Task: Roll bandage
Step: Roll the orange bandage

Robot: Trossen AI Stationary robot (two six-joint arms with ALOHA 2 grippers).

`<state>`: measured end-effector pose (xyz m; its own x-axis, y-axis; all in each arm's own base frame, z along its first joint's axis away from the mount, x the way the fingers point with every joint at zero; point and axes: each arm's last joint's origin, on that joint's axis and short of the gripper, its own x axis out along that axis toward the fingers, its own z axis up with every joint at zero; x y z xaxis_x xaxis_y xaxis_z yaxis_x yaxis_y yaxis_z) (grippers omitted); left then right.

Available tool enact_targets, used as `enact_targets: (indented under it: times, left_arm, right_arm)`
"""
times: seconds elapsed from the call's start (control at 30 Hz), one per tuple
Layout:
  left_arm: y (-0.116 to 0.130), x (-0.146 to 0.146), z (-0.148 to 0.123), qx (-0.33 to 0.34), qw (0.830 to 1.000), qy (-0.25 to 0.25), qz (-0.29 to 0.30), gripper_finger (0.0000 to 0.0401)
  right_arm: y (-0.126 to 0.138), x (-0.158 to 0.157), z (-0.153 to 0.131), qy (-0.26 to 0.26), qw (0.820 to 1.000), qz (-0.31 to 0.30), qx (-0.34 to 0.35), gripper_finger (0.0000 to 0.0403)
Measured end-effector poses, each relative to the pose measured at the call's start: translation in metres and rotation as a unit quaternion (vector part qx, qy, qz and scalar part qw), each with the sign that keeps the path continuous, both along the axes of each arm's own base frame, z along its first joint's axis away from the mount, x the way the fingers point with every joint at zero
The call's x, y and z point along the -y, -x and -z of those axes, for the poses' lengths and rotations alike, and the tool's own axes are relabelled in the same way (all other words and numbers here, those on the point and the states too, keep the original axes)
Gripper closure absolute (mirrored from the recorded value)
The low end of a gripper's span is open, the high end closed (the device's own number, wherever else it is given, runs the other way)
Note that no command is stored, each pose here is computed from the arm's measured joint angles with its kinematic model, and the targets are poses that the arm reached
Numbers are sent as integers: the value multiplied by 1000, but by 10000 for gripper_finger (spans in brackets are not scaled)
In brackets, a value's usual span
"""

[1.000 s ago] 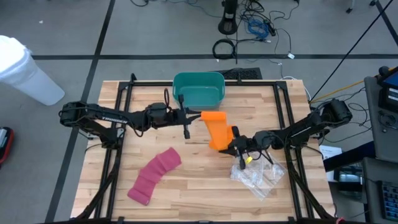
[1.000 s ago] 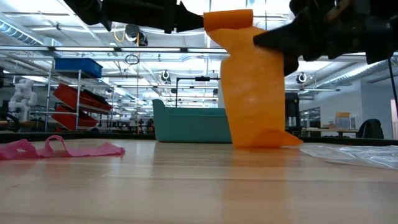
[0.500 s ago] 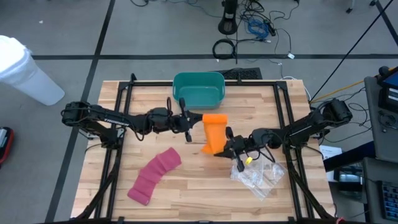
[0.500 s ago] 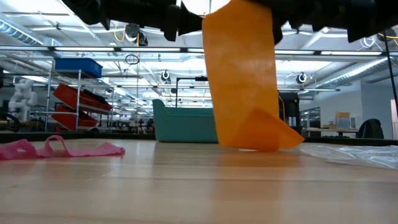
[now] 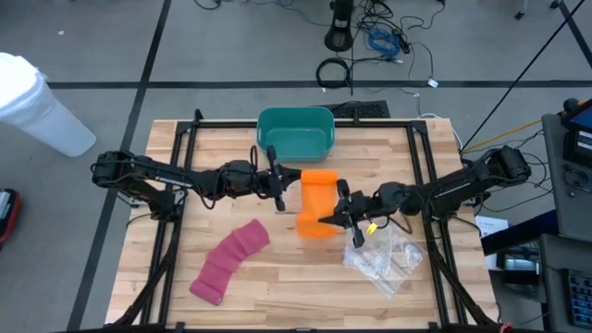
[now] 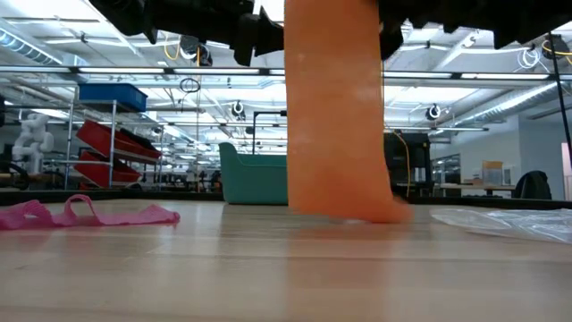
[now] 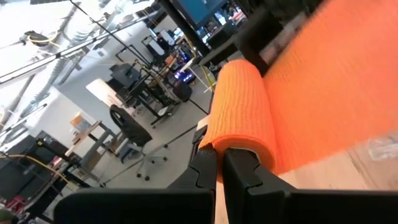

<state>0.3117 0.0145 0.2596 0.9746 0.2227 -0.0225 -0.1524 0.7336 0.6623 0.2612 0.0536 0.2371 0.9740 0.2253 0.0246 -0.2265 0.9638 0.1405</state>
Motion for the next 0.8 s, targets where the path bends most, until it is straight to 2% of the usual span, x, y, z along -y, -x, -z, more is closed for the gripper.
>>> enact_targets:
  times: [0.1, 0.2, 0.37, 0.47, 0.67, 0.73, 0.8]
  left_arm:
    - [0, 4, -1, 4, 1000, -2, 6, 397]
    - [0, 8, -4, 18, 1000, -2, 12, 397]
    - [0, 18, -7, 34, 999, -3, 26, 397]
    - [1, 25, -8, 34, 999, -18, 27, 397]
    - [3, 36, -14, 52, 998, -23, 18, 397]
    - [4, 39, -17, 59, 998, -21, 18, 397]
    - [3, 41, -22, 69, 997, -18, 18, 397]
  right_arm:
    - [1, -5, 15, 2, 997, -2, -72, 370]
    - [4, -10, 25, 17, 992, 23, -121, 325]
    - [7, -17, 27, 42, 986, 99, -126, 242]
    - [10, -16, 31, 50, 983, 132, -116, 206]
    - [36, -1, 62, 16, 978, 194, -76, 184]
    - [47, 5, 71, -1, 979, 196, -55, 185]
    - [57, 7, 75, -14, 985, 171, -33, 186]
